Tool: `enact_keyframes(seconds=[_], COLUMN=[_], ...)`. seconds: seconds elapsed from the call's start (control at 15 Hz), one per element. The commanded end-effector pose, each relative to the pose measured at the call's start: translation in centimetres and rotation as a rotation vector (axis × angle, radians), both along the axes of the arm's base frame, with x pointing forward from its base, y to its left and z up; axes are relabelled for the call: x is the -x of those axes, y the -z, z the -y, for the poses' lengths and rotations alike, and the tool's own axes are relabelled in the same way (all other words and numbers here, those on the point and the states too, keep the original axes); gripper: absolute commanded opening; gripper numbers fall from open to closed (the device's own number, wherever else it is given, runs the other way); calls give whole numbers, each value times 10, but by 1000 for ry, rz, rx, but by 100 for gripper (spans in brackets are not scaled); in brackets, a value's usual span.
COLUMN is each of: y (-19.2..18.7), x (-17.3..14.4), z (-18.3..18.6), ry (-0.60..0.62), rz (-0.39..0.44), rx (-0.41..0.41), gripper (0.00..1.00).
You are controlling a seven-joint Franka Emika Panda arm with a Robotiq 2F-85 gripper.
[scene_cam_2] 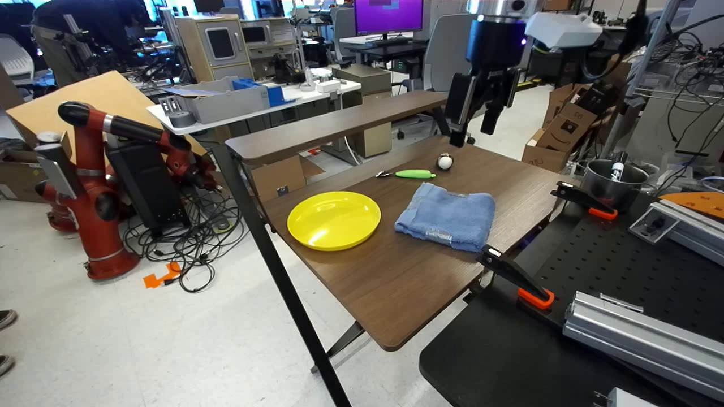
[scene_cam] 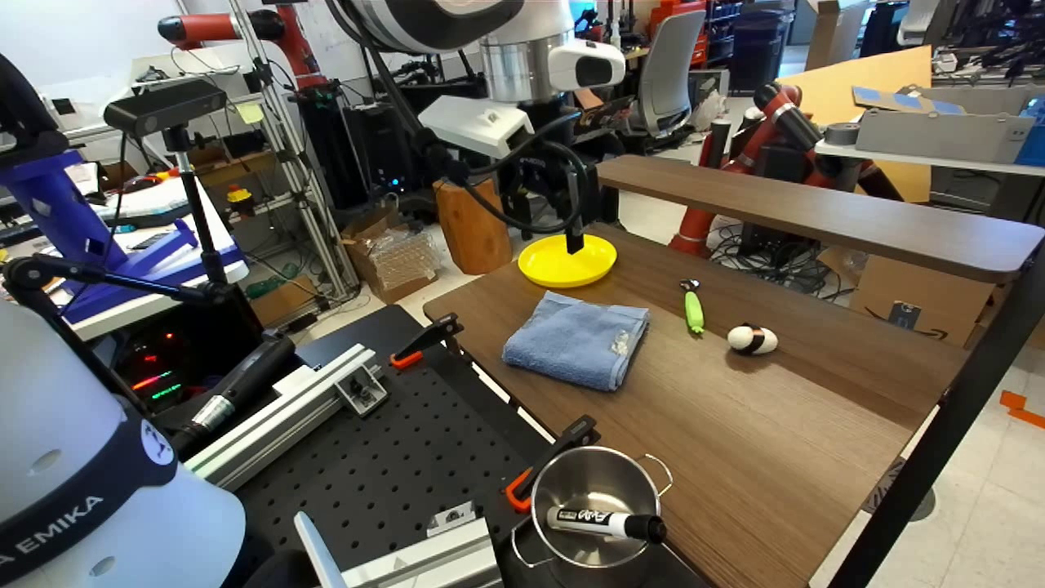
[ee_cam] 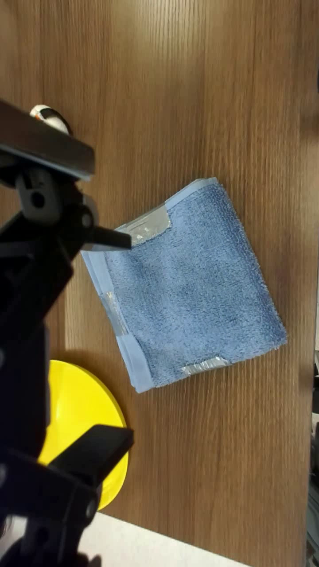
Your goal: Move the blue towel to the right
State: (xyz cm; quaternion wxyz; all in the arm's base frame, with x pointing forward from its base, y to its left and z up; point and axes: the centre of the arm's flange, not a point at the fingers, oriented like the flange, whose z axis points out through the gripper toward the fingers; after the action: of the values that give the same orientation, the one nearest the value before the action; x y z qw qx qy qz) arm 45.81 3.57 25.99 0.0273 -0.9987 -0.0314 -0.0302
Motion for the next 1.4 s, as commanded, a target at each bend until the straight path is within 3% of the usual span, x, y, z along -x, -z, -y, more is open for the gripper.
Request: enact_keyframes(seconds=[0.0, 0.4, 0.73, 1.33], y=[27, 78, 123, 161], x=[-30, -53, -46, -50], z=[-5, -15, -16, -1], ry=[-6, -6, -43, -60], rz=[-22, -80, -117, -95], rx=[-12, 18, 63, 106], gripper=[100, 100, 100, 100])
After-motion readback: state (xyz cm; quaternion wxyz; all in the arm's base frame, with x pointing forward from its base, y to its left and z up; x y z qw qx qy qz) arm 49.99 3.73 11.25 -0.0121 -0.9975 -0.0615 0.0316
